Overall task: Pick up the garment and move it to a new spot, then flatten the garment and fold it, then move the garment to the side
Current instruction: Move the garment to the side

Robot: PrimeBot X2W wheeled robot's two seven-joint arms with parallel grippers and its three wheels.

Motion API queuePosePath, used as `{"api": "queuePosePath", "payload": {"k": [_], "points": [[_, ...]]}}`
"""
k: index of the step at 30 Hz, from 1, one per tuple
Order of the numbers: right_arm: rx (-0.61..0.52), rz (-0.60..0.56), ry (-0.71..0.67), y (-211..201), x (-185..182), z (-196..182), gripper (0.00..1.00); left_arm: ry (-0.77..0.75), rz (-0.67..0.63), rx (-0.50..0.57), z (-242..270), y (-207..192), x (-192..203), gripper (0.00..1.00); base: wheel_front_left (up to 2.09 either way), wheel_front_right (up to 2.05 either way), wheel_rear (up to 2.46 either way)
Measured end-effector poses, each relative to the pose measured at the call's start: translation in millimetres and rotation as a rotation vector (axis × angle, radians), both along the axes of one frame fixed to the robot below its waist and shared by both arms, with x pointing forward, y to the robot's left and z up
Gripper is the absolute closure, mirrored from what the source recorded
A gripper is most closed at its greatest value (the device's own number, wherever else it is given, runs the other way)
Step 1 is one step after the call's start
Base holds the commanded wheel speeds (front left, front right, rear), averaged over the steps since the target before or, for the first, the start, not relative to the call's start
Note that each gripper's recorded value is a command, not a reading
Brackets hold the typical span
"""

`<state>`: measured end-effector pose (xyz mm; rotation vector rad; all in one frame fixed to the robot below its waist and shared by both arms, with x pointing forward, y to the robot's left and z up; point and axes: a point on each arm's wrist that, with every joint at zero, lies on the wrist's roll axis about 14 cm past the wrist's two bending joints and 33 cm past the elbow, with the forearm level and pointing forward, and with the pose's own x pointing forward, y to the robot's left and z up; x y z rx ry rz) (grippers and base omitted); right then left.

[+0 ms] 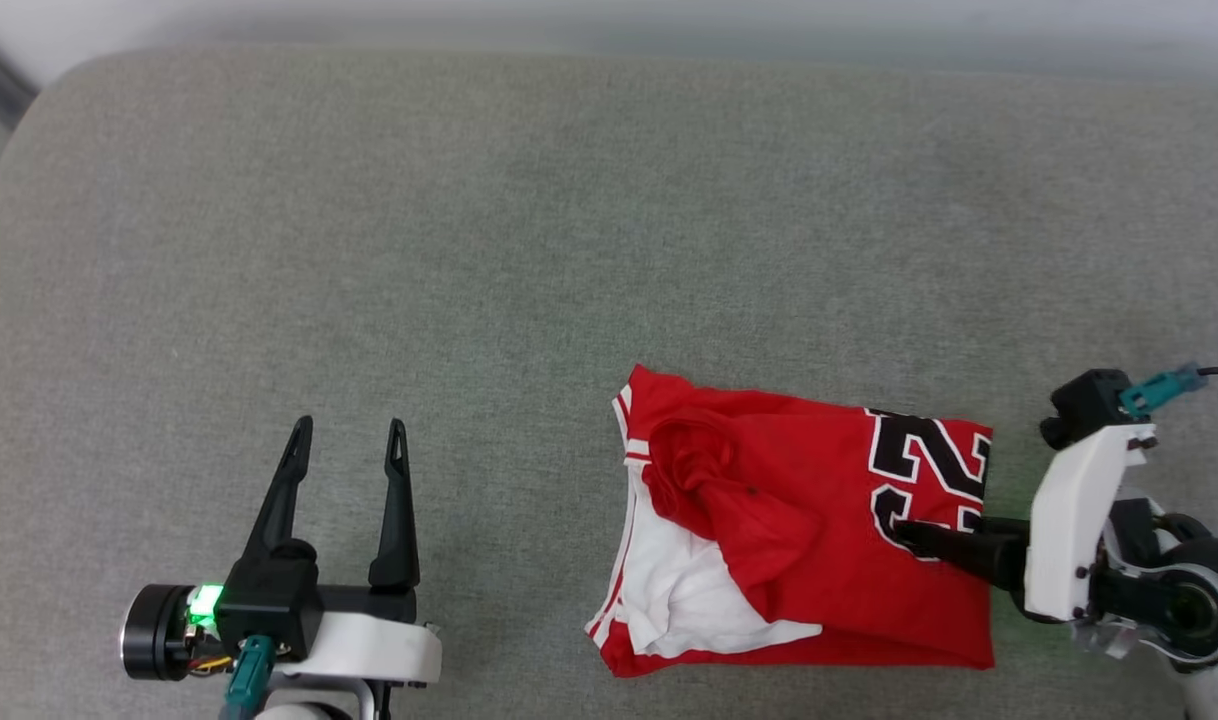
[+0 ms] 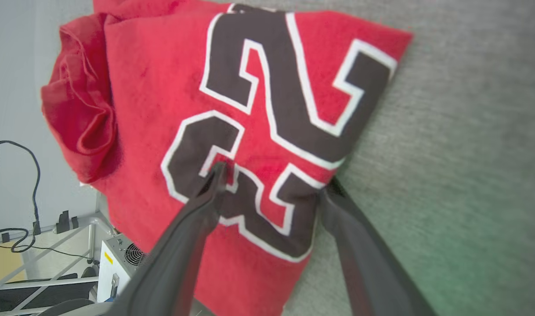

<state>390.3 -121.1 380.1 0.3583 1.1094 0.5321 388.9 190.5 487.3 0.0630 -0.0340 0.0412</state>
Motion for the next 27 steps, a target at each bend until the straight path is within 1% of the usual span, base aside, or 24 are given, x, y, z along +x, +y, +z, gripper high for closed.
{"api": "queuePosePath", "payload": {"k": [4,7,8,9,10,15,20,23,27], "points": [[0.029,0.037,0.03,21,-1,-13,0.0,0.018,0.014,0.005,-6,5,3,0.0,0.0,0.0,0.0],[0.013,0.065,0.033,27,-2,-22,0.0,0.027,0.023,0.007,-9,7,4,0.0,0.0,0.0,0.0],[0.008,0.071,0.03,28,-2,-24,0.18,0.026,0.023,0.007,-9,8,5,0.0,0.0,0.0,0.0],[0.009,0.067,0.024,29,-1,-25,0.71,0.025,0.024,0.006,-9,8,5,0.0,0.0,0.0,0.0],[0.009,0.063,0.018,30,-1,-26,1.0,0.023,0.024,0.006,-9,8,6,0.0,0.0,0.0,0.0],[0.002,0.079,-0.02,35,-1,-24,1.0,0.013,0.028,0.005,-5,8,4,0.0,0.0,0.0,0.0],[-0.028,0.102,-0.114,31,2,-9,1.0,0.001,0.03,0.002,1,8,-4,0.0,0.0,0.0,0.0],[-0.055,0.13,-0.196,26,6,8,1.0,-0.012,0.032,0.0,6,8,-10,0.0,0.0,0.0,0.0],[-0.112,0.165,-0.338,13,17,43,1.0,-0.022,0.03,-0.007,9,6,-14,0.0,0.0,0.0,0.0]]}}
